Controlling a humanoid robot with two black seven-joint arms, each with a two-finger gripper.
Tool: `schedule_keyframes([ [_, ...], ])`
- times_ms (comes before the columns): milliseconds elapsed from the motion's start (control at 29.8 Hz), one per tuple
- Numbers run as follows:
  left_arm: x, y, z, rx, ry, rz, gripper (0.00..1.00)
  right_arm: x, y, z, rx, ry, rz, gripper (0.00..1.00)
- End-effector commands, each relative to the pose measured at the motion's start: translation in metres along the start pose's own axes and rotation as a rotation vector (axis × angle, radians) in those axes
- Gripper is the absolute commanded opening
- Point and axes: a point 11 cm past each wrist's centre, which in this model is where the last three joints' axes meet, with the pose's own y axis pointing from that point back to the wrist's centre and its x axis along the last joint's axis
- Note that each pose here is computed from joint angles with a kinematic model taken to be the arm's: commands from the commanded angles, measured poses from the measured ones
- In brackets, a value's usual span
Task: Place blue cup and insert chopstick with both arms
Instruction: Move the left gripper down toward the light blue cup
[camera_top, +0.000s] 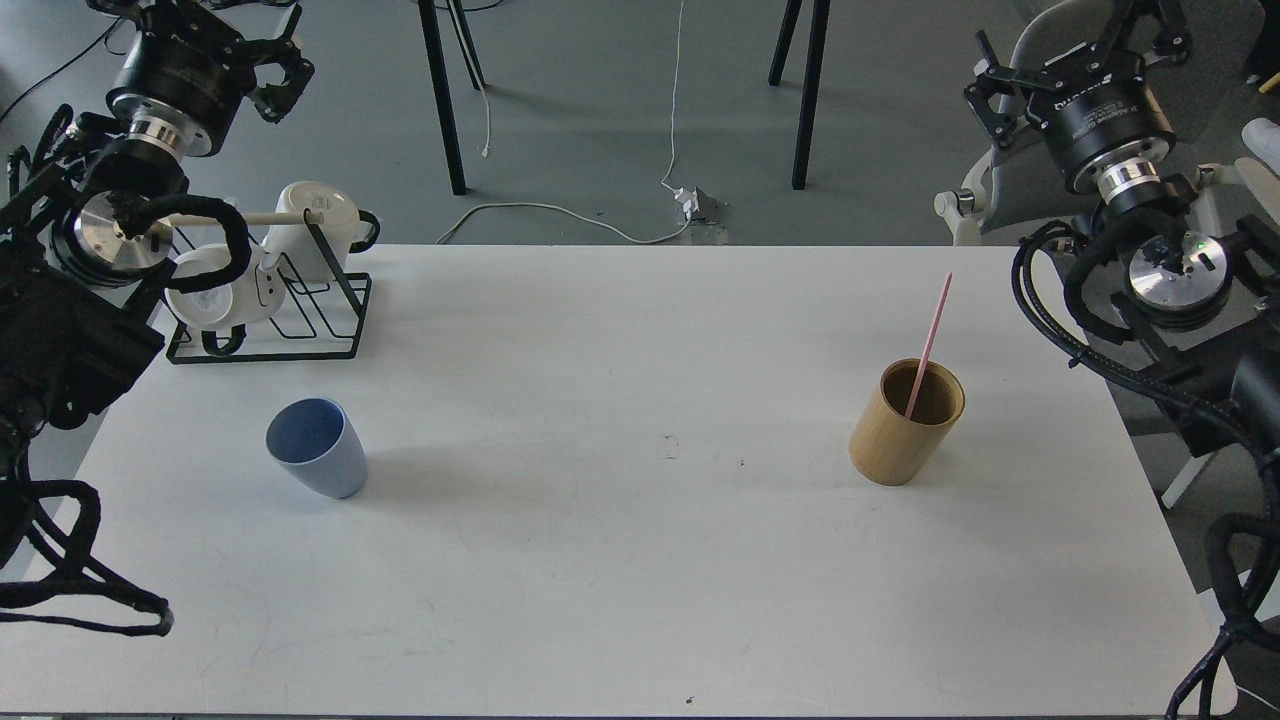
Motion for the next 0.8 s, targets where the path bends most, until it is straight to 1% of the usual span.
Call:
schedule_keyframes([
  [0,0.0,0.001,-0.003,0.003,0.003,0.0,1.0,0.005,0.003,-0.006,0.007,0.011,0.012,1.0],
  [302,-0.001,0.0,-0.002,-0.001,0.006,-0.002,1.0,0.012,0.007,-0.024,0.025,0.043,0.027,1.0],
  [503,-0.006,-0.002,0.002,-0.002,0.001,-0.021,1.0,0.016,0.011,-0.025,0.023,0.048,0.037,1.0],
  [771,-0.036,0.003,0.045,-0.001,-0.063,-0.159,1.0,0.016,0.012,-0.033,0.033,0.054,0.035,1.0],
])
